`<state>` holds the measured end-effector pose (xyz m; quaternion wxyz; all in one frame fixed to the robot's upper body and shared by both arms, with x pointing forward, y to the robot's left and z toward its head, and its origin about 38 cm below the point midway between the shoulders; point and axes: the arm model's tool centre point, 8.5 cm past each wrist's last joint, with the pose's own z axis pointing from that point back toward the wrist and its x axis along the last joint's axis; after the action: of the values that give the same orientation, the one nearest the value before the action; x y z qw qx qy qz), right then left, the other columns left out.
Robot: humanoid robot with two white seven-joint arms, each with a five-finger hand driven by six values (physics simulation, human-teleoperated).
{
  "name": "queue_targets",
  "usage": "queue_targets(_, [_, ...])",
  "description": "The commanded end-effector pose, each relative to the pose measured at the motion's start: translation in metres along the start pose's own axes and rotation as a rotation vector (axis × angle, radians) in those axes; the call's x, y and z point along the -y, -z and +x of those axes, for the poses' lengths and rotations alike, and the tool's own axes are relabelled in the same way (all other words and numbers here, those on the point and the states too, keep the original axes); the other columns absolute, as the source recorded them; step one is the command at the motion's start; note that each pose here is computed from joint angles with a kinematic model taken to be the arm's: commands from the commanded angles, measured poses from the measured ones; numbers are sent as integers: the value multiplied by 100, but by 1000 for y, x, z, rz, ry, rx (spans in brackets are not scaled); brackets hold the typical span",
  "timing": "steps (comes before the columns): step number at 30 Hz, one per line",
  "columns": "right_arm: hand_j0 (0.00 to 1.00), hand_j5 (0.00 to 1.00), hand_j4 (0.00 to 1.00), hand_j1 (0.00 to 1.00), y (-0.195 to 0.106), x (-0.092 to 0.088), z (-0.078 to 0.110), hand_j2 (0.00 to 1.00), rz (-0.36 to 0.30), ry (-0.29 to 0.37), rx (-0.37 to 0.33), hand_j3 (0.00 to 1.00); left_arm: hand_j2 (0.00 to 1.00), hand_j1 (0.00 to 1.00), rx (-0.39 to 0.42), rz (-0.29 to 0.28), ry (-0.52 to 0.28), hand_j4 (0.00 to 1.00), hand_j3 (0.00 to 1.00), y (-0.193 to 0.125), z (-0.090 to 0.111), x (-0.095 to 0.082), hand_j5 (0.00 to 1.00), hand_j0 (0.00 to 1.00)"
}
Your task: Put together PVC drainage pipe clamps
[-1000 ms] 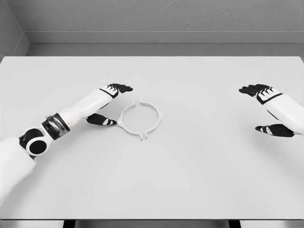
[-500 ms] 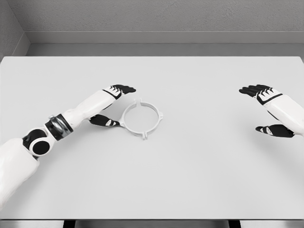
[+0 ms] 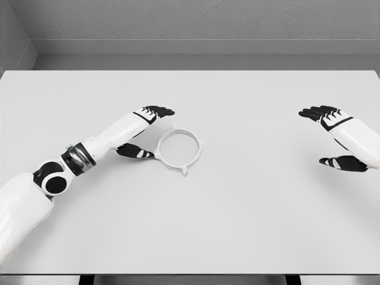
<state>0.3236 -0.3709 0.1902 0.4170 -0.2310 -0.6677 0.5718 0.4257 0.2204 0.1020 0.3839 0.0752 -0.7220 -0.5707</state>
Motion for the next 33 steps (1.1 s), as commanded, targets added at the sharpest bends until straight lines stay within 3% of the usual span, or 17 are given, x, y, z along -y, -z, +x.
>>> queue_targets(1, [100, 100, 100, 100, 0, 1, 0, 100, -4, 6, 1, 100, 100, 100, 0, 4, -5, 100, 100, 0, 0, -1, 100, 100])
queue_targets(14, [100, 100, 100, 100, 0, 0, 1, 100, -5, 7, 2, 100, 100, 100, -8, 5, -5, 100, 100, -1, -2, -1, 100, 100])
queue_targets(17, [100, 100, 100, 100, 0, 0, 1, 100, -6, 8, 2, 100, 100, 100, -76, -7, 52, 100, 100, -28, -25, -25, 100, 100])
queue_targets(20, [100, 100, 100, 100, 0, 1, 1, 100, -6, 7, 3, 100, 100, 100, -186, 35, 126, 100, 100, -73, -54, -74, 100, 100])
queue_targets(24, [100, 100, 100, 100, 0, 1, 1, 100, -7, 6, 4, 100, 100, 100, -248, 58, 188, 100, 100, -103, -65, -109, 100, 100])
queue_targets(26, [100, 100, 100, 100, 0, 1, 1, 100, -7, 6, 4, 100, 100, 100, -292, 42, 229, 100, 100, -126, -71, -126, 100, 100])
queue_targets(30, [100, 100, 100, 100, 0, 1, 1, 100, -7, 6, 4, 100, 100, 100, -415, 83, 212, 100, 100, -177, -88, -132, 100, 100])
queue_targets(33, [100, 100, 100, 100, 0, 0, 1, 100, -5, 8, 3, 100, 100, 100, -434, 85, 222, 100, 100, -187, -90, -137, 100, 100])
